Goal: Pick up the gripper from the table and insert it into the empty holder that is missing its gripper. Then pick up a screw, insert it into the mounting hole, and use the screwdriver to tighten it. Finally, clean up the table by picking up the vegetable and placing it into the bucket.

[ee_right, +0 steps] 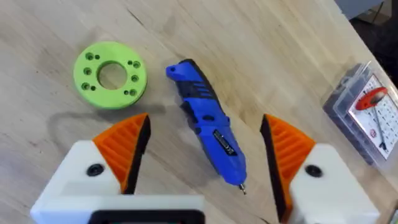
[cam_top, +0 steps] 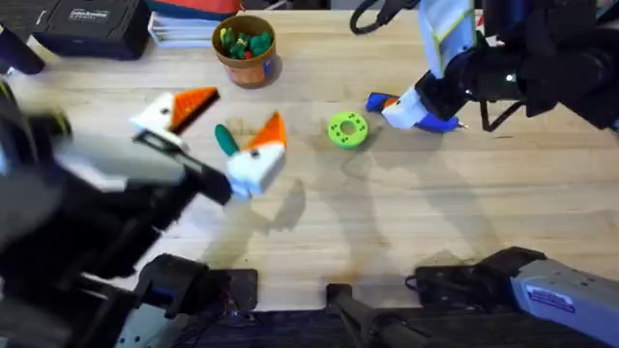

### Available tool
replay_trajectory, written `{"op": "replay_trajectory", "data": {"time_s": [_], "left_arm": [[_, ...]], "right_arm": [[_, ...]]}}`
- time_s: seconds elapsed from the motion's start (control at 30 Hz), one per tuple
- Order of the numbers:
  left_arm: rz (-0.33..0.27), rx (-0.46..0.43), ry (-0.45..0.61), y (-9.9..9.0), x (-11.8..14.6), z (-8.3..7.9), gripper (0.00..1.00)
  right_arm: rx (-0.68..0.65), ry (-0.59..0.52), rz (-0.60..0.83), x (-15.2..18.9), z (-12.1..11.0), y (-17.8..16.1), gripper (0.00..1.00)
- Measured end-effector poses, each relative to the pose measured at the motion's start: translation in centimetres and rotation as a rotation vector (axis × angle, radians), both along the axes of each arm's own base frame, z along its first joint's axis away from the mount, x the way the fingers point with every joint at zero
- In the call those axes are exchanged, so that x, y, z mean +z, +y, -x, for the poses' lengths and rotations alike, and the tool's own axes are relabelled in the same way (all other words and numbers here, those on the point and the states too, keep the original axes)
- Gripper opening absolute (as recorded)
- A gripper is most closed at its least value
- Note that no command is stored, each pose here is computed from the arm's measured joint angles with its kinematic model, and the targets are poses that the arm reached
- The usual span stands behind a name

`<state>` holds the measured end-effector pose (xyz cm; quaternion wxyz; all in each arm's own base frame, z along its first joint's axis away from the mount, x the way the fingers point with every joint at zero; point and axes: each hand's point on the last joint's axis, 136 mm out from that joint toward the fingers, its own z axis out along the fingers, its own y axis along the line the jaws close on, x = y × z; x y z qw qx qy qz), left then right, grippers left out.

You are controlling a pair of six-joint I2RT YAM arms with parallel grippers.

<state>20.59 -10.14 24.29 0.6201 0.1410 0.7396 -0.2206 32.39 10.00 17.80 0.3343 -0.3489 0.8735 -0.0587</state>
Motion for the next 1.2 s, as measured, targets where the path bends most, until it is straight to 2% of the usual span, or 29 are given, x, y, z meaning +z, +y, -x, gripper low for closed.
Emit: {"op": "replay_trajectory", "data": {"time_s": [0.1, 0.23, 0.3, 0.4, 0.53, 0.63, 0.73, 0.87, 1.03, 1.17, 1.2], "left_arm": [[-0.058, 0.096, 0.153, 1.2, -0.5, -1.7, 0.985], [-0.183, 0.22, 0.427, 3.2, -3.6, -3.5, 0.985], [-0.215, 0.287, 0.571, 4.3, -5.0, -4.2, 0.985], [-0.184, 0.409, 0.751, 6.1, -6.5, -5.2, 0.985], [-0.1, 0.541, 0.869, 8.3, -7.4, -7.4, 0.985], [-0.053, 0.587, 0.926, 9.3, -8.8, -8.8, 0.985], [-0.022, 0.591, 0.992, 9.1, -10.8, -9.8, 0.985], [-0.026, 0.586, 1.105, 8.6, -14.1, -10.2, 0.985], [-0.045, 0.601, 1.256, 8.4, -18.4, -9.7, 0.985], [-0.077, 0.623, 1.338, 8.7, -21.0, -9.4, 0.988], [-0.076, 0.636, 1.339, 8.8, -21.1, -9.6, 0.943]], "right_arm": [[0.002, 0.002, -0.006, 0.0, 0.0, 0.1, 0.993], [0.002, 0.002, -0.007, 0.0, 0.0, 0.1, 0.993], [0.002, 0.003, -0.007, 0.0, 0.0, 0.1, 0.993], [0.002, 0.003, -0.007, 0.0, 0.0, 0.1, 0.994], [0.002, 0.002, -0.007, 0.0, 0.0, 0.1, 0.994], [0.002, 0.003, -0.007, 0.0, 0.0, 0.1, 0.994], [0.002, 0.003, -0.007, 0.0, 0.0, 0.1, 0.994], [0.002, 0.003, -0.007, 0.0, 0.0, 0.1, 0.993], [0.002, 0.003, -0.007, 0.0, 0.0, 0.1, 0.992], [0.002, 0.003, -0.007, 0.0, 0.0, 0.1, 0.994], [0.002, 0.003, -0.007, 0.0, 0.0, 0.1, 0.994]]}}
